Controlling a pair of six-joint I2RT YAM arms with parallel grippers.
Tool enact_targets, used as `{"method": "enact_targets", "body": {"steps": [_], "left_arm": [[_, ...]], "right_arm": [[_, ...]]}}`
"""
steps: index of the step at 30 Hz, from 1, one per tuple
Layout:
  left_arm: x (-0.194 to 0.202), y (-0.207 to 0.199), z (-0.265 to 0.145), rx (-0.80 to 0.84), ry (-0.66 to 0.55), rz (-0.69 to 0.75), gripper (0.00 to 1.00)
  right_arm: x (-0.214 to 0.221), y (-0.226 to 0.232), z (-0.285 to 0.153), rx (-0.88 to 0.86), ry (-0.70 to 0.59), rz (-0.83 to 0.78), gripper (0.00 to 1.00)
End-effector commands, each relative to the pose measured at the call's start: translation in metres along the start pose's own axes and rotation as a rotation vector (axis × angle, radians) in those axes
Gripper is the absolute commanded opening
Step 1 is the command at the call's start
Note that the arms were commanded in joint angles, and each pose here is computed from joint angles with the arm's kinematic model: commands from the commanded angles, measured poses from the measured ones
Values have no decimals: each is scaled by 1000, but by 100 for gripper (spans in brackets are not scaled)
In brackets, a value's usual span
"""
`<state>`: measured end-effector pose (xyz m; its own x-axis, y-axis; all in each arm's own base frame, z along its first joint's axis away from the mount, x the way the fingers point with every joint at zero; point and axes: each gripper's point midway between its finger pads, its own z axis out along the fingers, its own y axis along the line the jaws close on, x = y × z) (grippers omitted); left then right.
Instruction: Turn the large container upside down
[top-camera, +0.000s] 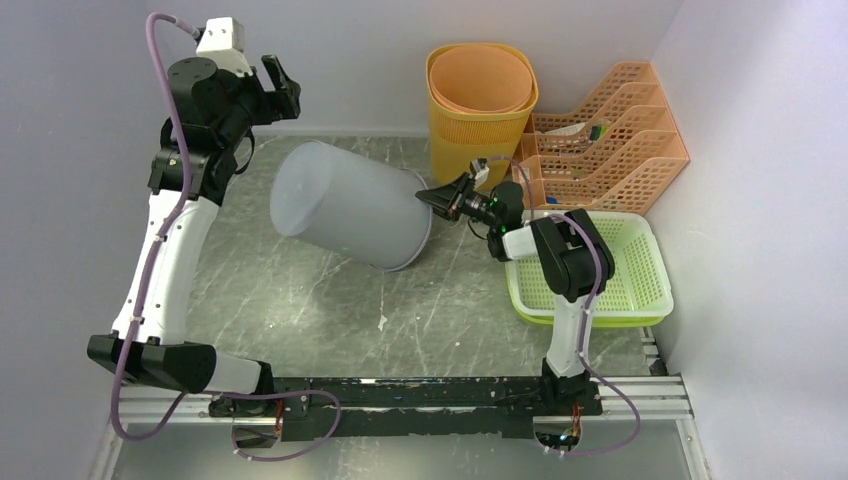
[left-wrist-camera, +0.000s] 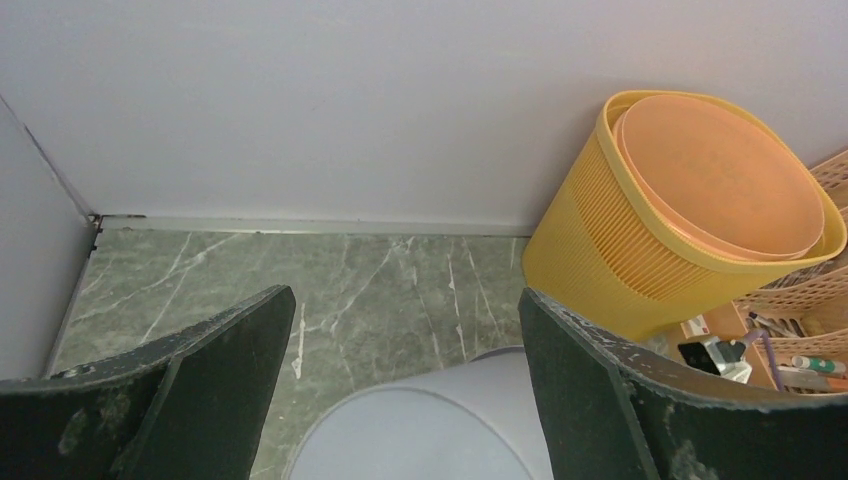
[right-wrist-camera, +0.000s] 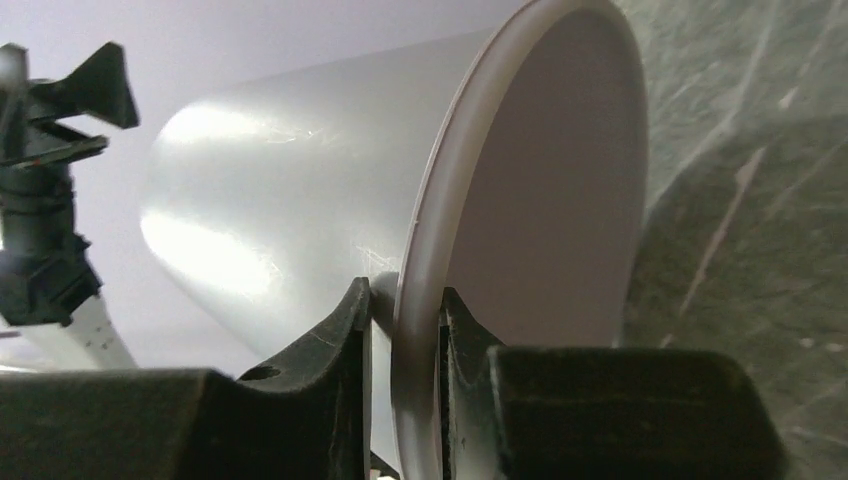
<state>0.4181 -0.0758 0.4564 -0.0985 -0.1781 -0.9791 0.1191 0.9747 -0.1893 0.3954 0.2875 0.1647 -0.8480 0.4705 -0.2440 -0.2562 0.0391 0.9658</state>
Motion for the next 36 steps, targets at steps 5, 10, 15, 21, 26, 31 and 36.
{"method": "enact_targets", "body": {"steps": [5,10,15,21,26,31,36], "left_arm": [[7,3,8,-3,7,7,95],[11,2,9,3,14,3,95],[15,3,10,1,22,5,95],[18,2,14,6,31,-4,95],[22,2,17,5,53,-8,95],[15,2,15,-2,54,2,95],[6,-3,15,12,53,-12,95]], "right_arm": [[-1,-96,-20,486,139,-161,20],[-12,-114,-43,694,127,-236,20],[-14,-116,-51,754,132,-264,20],[-20,-107,-51,832,156,-348,23],[-13,-88,-54,932,195,-448,24],[6,-74,-36,954,243,-524,24],[23,-83,9,944,313,-575,24]]}}
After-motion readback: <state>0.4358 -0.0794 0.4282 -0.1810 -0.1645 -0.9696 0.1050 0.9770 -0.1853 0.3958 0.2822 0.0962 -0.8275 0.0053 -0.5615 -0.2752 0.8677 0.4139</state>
